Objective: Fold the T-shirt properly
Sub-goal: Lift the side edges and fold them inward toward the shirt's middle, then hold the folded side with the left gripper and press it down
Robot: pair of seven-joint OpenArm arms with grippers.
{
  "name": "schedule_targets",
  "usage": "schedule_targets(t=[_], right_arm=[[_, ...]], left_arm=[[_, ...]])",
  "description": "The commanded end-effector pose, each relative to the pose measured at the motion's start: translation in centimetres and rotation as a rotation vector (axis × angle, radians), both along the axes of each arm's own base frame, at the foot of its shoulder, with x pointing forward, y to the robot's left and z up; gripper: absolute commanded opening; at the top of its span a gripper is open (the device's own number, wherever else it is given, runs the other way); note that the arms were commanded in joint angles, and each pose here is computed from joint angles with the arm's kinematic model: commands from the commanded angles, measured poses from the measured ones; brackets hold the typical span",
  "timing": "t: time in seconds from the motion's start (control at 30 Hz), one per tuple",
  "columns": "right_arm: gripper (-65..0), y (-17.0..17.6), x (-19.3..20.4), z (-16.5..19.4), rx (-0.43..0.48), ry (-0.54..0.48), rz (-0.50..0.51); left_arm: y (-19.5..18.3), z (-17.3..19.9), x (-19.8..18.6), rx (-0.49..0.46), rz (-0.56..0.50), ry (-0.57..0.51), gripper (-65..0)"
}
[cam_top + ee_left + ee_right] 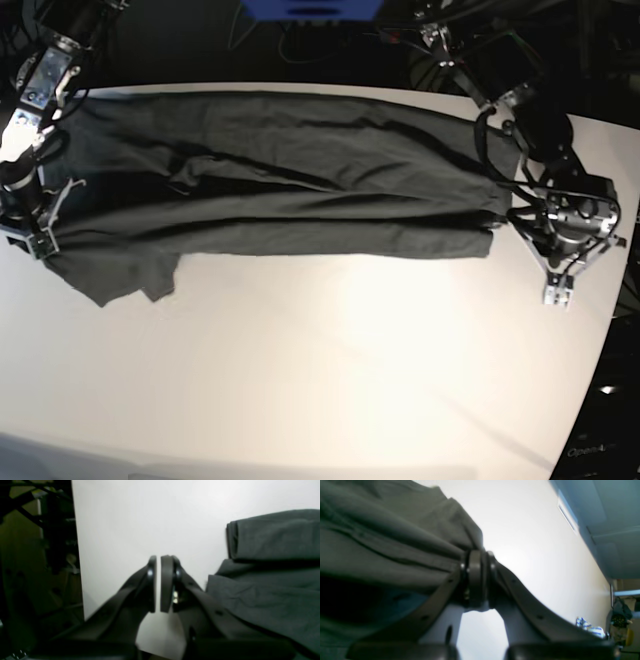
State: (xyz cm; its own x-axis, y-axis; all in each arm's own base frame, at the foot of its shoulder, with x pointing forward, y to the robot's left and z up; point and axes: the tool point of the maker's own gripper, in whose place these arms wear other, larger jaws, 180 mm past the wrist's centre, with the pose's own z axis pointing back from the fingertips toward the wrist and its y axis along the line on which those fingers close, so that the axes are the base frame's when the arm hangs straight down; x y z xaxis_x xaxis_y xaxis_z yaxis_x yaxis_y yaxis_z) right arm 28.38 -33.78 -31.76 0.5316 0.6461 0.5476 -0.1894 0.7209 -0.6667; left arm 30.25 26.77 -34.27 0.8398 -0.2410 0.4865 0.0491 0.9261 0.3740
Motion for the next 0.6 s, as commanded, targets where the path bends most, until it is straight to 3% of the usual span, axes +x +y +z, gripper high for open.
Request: schedule_targets(t=[0.0,0.27,0.57], right_arm=[[-64.7,-0.7,0.2,1.6,-0.026,-0.046,-0.003],[-64.7,-0.6,-0.5,0.8,-0.021,-0.021,-0.002],[-64.7,-0.1,-0.4,0.4,-0.003,-0.024,-0.004]], left_arm=[[0.4,1.1,0.4,0.018,0.007,-0.035,-62.4],[0.2,0.1,0.4,0.0,0.0,-0.015,-62.4],[-1.7,-1.3,5.0,-0.105,-0.032,0.017,-62.4]])
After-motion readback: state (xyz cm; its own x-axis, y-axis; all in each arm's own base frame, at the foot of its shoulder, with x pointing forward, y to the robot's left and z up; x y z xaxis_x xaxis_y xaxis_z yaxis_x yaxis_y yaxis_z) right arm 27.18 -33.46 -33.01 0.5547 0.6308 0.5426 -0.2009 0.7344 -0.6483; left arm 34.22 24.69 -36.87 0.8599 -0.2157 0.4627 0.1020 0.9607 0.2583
